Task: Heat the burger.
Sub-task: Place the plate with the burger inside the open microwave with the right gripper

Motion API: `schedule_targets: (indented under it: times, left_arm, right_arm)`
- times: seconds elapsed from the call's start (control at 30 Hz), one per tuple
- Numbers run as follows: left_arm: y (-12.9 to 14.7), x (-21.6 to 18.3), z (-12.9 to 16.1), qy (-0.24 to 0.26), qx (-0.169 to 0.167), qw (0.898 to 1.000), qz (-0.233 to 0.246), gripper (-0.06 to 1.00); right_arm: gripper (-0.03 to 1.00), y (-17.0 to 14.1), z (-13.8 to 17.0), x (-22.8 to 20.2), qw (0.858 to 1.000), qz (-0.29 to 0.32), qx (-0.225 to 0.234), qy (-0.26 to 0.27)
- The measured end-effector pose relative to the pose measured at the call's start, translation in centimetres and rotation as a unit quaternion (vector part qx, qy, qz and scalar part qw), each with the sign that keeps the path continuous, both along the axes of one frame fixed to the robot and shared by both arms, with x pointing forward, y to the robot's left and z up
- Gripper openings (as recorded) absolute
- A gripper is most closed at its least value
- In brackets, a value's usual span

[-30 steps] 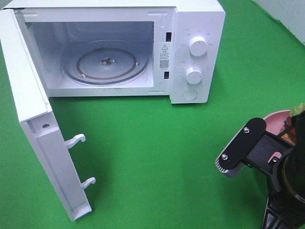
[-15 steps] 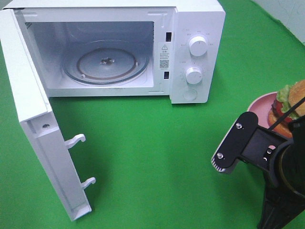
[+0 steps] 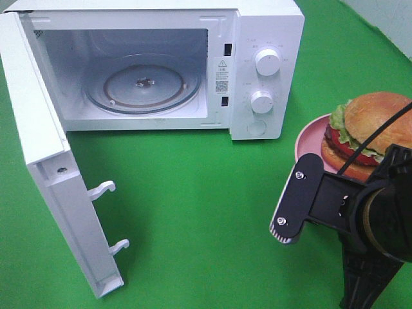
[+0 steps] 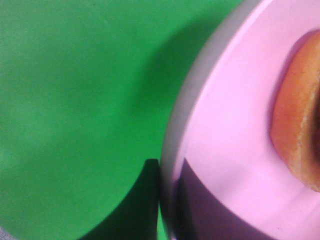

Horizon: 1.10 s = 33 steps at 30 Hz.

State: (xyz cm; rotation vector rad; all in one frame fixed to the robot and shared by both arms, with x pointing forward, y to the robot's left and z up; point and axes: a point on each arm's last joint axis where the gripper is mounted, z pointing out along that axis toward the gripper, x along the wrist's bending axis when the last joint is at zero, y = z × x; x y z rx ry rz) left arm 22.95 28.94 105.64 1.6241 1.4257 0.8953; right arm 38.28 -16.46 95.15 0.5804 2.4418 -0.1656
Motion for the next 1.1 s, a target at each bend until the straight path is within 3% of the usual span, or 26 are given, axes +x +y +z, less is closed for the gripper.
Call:
schedule_targets:
  times: [0.6, 0.8, 1.03, 1.1]
  left_arm:
    - [0.0, 0.0, 0.0, 0.0, 0.0, 1.0, 0.0, 0.99]
    - [0.0, 0.0, 0.0, 0.0, 0.0, 1.0, 0.0, 0.99]
    - [0.0, 0.0, 0.0, 0.0, 0.0, 1.0, 0.0, 0.99]
    - [0.0, 0.0, 0.0, 0.0, 0.0, 1.0, 0.0, 0.99]
  right_arm:
    - [0.04, 0.9, 0.0, 0.4, 0.994, 0.11, -0.013, 0.0]
    - [0.04, 1.4, 0.0, 0.4, 0.983, 0.181, -0.035, 0.014]
    - [0.04, 2.1, -0.1, 0.4, 0.972, 0.232, -0.024, 0.016]
    - [0.04, 2.6, -0.2, 0.3, 0.963, 0.268, -0.016, 0.017]
